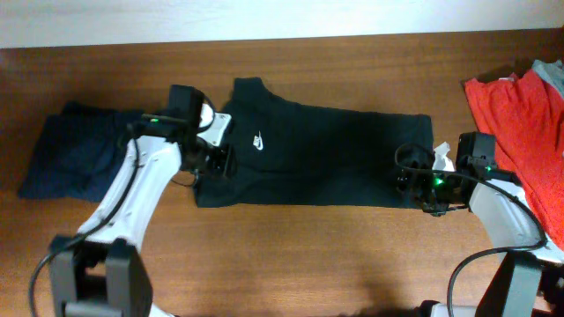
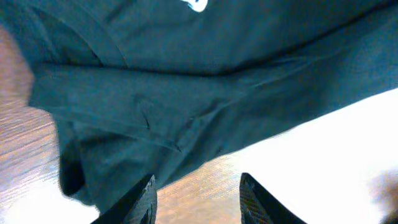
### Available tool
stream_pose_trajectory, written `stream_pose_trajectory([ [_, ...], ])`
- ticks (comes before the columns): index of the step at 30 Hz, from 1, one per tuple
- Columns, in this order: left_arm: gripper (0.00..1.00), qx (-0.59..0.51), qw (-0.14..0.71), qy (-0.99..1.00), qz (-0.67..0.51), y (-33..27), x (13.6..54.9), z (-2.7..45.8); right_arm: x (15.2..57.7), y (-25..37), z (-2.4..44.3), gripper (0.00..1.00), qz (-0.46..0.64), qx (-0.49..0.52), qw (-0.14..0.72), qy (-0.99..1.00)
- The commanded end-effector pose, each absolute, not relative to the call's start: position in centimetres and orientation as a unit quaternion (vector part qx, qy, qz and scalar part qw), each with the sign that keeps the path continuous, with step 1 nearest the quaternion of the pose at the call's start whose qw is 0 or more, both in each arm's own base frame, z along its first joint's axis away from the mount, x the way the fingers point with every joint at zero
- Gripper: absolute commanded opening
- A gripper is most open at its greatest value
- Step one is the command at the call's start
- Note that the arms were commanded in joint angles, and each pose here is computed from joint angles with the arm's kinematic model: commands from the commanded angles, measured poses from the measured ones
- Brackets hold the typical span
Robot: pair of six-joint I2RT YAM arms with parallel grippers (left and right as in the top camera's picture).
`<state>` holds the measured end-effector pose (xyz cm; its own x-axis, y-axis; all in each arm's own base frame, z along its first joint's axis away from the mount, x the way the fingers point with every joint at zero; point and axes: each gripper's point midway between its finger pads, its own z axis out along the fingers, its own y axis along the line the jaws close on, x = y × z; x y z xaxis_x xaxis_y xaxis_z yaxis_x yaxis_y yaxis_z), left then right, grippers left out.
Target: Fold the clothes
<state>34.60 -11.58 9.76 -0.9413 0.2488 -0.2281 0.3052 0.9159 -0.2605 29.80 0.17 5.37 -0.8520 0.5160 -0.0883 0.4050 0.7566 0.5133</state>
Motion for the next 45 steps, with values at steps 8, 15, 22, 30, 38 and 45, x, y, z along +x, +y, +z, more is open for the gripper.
stream_pose_trajectory([
  [8,0.37,0.184,0.024,0.977,-0.107,-11.4,34.4,2.9,30.4,0.3,6.3,0.76,0.254,0.233,0.129,0.93],
  [15,0.37,0.207,0.021,0.974,-0.085,-12.0,34.4,2.0,30.4,0.3,6.3,0.76,0.254,0.233,0.129,0.93],
  [22,0.37,0.218,0.003,0.973,-0.08,-12.7,33.9,0.5,30.4,0.2,6.3,0.76,0.253,0.233,0.129,0.93],
  [30,0.3,0.236,0.008,0.969,-0.067,-13.0,34.1,0.2,30.4,0.2,6.3,0.76,0.252,0.233,0.129,0.93],
  [38,0.01,0.236,0.028,0.971,-0.036,-12.4,36.1,2.3,30.4,0.2,6.3,0.76,0.252,0.233,0.129,0.93],
  [45,0.0,0.233,0.106,0.967,0.007,-12.3,41.1,6.9,30.4,0.2,6.3,0.76,0.252,0.233,0.129,0.93],
])
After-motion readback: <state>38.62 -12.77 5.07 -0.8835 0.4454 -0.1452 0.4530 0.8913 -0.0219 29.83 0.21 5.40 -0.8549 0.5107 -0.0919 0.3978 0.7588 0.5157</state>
